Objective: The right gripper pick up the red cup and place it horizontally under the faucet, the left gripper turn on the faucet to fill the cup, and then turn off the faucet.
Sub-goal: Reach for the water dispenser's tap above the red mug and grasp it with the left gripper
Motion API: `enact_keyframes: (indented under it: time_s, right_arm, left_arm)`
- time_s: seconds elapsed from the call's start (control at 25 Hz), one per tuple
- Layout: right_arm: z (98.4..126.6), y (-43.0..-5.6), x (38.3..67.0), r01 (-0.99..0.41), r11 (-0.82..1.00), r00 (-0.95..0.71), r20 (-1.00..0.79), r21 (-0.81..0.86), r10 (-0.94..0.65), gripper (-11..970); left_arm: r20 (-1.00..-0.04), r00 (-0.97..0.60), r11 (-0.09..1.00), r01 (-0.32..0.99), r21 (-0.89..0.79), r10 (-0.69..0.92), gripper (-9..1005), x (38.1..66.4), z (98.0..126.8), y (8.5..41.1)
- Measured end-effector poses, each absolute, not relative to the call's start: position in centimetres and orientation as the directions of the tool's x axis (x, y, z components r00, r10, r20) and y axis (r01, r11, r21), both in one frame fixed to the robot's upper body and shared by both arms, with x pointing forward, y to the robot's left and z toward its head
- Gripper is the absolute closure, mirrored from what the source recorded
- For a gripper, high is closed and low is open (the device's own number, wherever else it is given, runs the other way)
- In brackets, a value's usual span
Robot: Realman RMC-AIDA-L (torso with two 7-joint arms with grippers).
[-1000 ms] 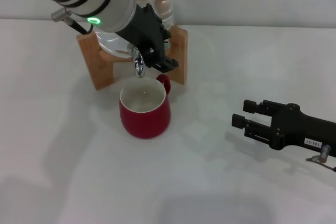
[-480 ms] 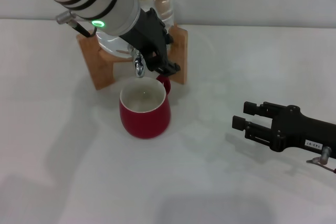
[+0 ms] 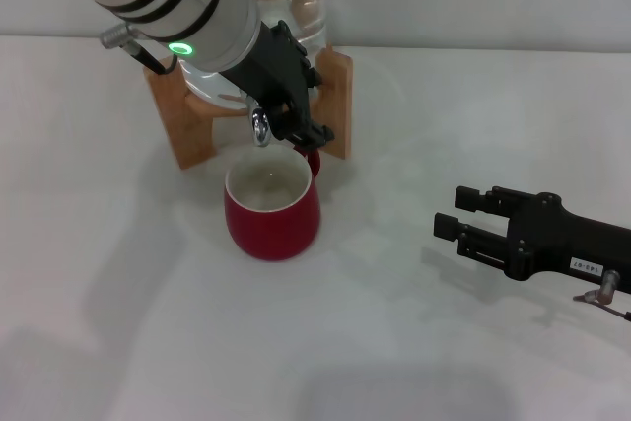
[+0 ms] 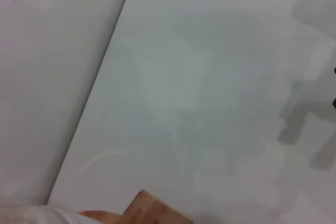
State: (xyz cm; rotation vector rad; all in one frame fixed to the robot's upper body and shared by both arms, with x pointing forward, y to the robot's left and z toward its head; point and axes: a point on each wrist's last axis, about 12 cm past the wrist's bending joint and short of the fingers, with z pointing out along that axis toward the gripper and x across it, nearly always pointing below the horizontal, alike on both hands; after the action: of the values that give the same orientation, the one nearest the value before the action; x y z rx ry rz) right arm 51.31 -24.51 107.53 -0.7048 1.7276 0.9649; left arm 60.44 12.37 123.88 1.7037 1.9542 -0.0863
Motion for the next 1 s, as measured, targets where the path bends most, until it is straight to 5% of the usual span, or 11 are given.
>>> enact_keyframes:
  time_s: [1.0]
  right_arm:
    - [107.4,-24.5,51.2,-0.816,0.508,-0.337,-0.941,0.275,-0.032,432]
  left_arm:
    - [-0.401,-0.021,0.149,0.945,0.291,0.916,371,58.5,124.7,11.7]
